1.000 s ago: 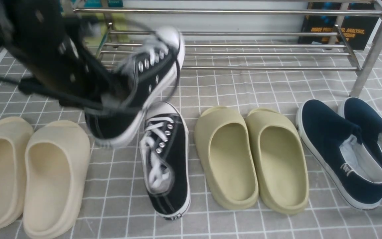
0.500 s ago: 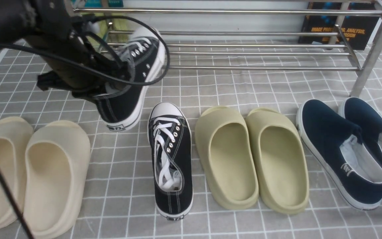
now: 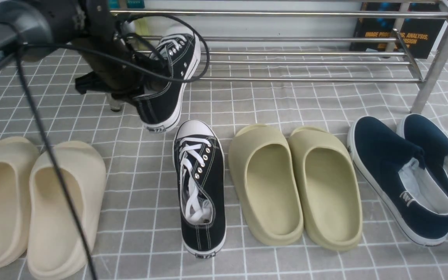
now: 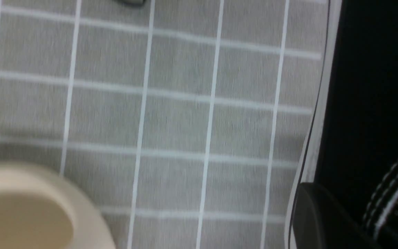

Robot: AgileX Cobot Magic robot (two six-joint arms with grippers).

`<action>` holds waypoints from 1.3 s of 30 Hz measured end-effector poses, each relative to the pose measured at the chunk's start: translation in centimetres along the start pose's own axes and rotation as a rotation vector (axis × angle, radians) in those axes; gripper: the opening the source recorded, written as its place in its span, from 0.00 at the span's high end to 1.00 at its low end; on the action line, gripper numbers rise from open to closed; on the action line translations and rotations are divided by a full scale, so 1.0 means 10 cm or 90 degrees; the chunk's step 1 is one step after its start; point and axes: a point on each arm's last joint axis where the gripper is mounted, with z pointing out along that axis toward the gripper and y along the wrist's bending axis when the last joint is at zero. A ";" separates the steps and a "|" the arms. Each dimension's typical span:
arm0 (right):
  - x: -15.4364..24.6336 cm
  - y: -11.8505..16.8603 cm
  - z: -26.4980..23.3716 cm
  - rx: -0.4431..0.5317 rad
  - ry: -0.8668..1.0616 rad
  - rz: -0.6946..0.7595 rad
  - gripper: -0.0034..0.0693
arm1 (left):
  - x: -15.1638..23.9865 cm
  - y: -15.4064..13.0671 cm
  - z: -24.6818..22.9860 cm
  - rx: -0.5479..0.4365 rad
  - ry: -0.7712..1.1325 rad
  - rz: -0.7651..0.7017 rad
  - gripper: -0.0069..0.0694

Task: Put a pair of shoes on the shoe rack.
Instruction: Use the left arm to put a shoe into the shoe rack, then use the left arm to grab the shoe closest to it

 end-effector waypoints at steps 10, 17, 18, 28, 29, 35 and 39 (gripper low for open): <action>0.00 0.00 0.00 0.000 0.000 0.000 0.62 | -0.46 -0.11 0.27 -0.027 -0.050 -0.003 0.93; 0.00 0.00 0.00 0.000 0.000 0.000 0.62 | -0.53 -0.11 0.42 -0.039 -0.055 -0.018 0.93; 0.00 0.00 0.00 0.000 0.000 0.000 0.62 | -0.53 -0.11 0.43 -0.039 -0.056 -0.021 0.93; 0.00 0.00 0.00 0.000 0.000 0.000 0.62 | -0.60 -0.14 0.42 -0.019 -0.098 -0.034 0.71; 0.00 0.00 0.00 0.000 0.000 0.000 0.62 | -0.61 -0.15 0.39 -0.016 -0.104 -0.034 0.66; 0.00 0.00 0.00 0.000 0.000 0.000 0.62 | -0.66 -0.17 -0.08 -0.024 -0.107 -0.010 0.46; 0.00 0.00 0.00 0.000 0.000 0.000 0.62 | -0.62 -0.17 -0.63 -0.034 -0.097 0.031 0.44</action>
